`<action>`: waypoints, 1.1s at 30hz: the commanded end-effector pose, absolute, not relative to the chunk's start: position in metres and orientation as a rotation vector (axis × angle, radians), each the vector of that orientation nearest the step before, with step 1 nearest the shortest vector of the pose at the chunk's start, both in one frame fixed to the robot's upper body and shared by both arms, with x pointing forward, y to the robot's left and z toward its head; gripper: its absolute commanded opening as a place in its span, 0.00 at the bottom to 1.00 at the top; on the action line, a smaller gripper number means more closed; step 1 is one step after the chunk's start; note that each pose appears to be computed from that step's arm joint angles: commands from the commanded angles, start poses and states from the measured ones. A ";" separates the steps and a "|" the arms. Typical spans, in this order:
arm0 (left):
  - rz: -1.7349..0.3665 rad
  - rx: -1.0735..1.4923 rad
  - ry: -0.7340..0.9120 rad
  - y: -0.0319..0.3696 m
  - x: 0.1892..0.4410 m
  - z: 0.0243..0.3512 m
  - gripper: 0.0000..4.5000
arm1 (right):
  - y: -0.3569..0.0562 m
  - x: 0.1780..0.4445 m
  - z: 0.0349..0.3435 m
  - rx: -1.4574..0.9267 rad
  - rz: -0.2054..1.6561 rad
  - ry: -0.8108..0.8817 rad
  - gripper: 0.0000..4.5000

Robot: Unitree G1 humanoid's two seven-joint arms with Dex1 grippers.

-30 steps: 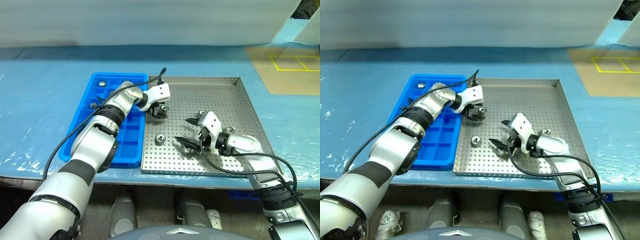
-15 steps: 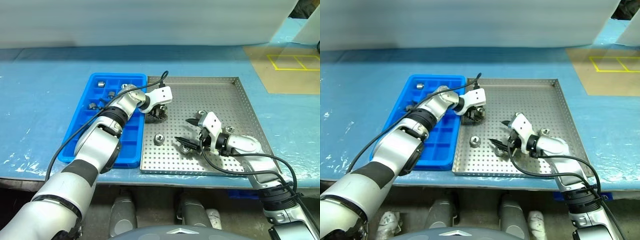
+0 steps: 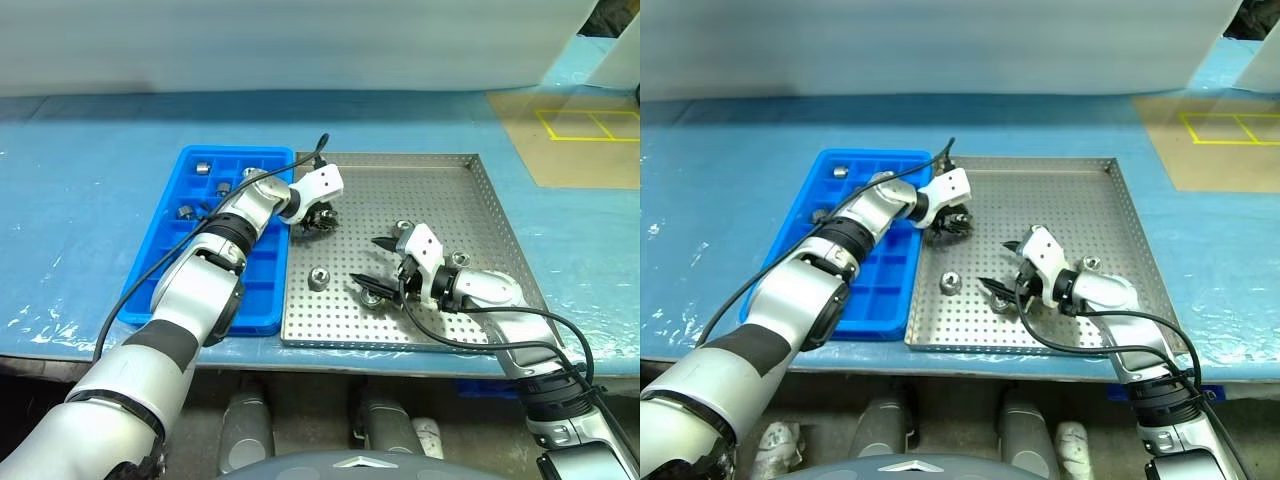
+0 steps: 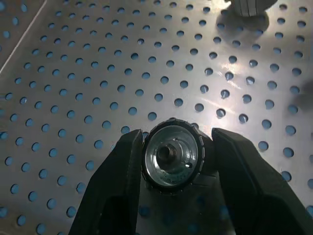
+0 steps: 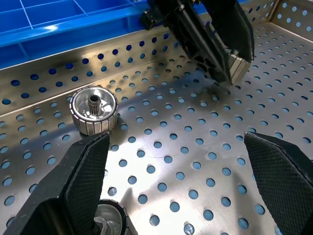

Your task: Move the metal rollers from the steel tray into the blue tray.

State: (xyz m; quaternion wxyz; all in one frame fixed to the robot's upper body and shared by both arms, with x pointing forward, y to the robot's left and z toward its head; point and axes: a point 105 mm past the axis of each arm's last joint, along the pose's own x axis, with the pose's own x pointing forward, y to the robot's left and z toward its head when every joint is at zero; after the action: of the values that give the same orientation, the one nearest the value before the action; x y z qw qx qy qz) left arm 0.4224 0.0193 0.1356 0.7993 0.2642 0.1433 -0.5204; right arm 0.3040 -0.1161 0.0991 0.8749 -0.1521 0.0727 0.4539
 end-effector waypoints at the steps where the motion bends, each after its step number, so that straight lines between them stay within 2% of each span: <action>1: -1.055 0.435 0.089 0.018 0.427 0.191 0.41 | -0.108 0.306 0.115 -0.342 0.966 0.075 1.00; 7: -0.788 0.280 -0.133 0.055 0.415 0.238 0.41 | -0.098 0.313 0.119 -0.344 1.005 0.047 1.00; 11: -0.554 0.209 -0.218 0.089 0.400 0.248 0.41 | -0.091 0.319 0.121 -0.355 1.043 0.028 1.00; 23: -0.042 0.095 -0.164 0.174 0.336 0.198 0.41 | -0.065 0.339 0.135 -0.351 1.179 -0.027 1.00; 33: 0.115 0.046 0.006 0.203 0.297 0.146 0.41 | -0.061 0.340 0.132 -0.366 1.229 -0.019 1.00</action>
State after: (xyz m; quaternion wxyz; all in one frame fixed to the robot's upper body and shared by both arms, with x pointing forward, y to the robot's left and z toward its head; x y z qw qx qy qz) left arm 0.3034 0.2022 0.1297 0.9978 0.0238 0.0355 0.0508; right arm 0.3412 -0.0657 0.1214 0.8093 -0.1610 0.0147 0.5647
